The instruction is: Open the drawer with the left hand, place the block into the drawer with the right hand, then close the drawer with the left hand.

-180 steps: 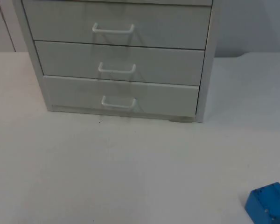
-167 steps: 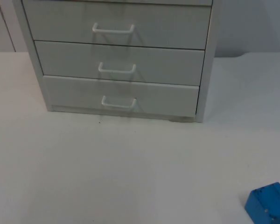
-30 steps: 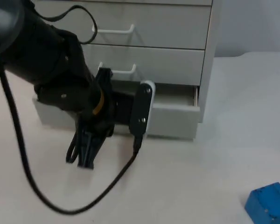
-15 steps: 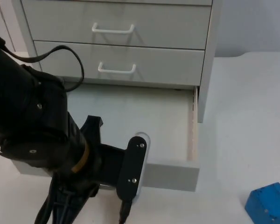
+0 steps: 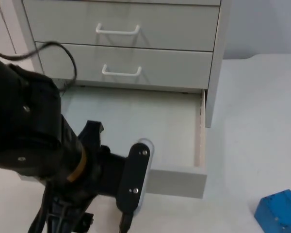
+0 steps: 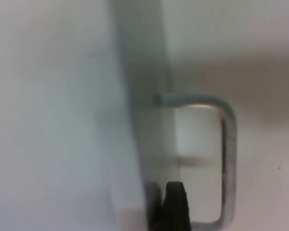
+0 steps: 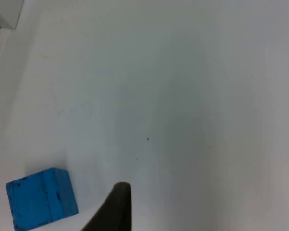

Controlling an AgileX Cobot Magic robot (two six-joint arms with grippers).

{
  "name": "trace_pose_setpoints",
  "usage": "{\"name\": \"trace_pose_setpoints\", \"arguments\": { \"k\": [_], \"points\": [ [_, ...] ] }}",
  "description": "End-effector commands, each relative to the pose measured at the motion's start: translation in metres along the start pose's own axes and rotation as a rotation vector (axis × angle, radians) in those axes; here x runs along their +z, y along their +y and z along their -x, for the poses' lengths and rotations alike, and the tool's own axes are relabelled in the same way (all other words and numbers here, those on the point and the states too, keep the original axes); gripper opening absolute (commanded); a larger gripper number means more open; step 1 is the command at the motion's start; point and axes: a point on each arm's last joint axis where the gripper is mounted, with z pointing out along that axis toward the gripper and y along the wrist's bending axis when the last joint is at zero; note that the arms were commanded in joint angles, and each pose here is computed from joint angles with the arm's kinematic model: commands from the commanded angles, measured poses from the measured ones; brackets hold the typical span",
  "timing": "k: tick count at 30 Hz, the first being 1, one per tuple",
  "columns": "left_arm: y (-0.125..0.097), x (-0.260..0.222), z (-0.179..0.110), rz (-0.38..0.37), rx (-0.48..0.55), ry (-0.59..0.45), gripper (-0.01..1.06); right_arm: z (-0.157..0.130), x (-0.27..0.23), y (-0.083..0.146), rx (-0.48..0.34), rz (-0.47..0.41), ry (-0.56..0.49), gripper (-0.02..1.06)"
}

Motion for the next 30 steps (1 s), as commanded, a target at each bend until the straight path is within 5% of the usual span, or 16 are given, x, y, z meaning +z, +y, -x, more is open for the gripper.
{"name": "trace_pose_setpoints", "arguments": {
  "k": [1, 5, 11, 21, 30],
  "points": [
    [0.002, -0.008, 0.001, 0.018, -0.019, -0.013, 0.68, 0.002, -0.002, -0.001, -0.001, -0.002, -0.018, 1.04],
    [0.004, -0.016, 0.000, 0.033, -0.051, -0.021, 0.68, 0.002, -0.002, -0.001, 0.001, 0.000, -0.016, 1.04],
    [0.000, -0.044, -0.004, -0.036, -0.320, -0.004, 0.68, 0.002, -0.002, -0.001, 0.001, 0.000, -0.015, 1.04],
    [0.003, -0.120, -0.006, -0.028, -0.734, -0.318, 0.68, 0.001, -0.002, -0.001, 0.001, 0.000, -0.010, 1.04],
    [0.014, -0.170, -0.060, 0.054, -1.178, -0.484, 0.68, 0.001, -0.002, -0.001, 0.001, 0.000, -0.006, 1.04]
  ]
}}
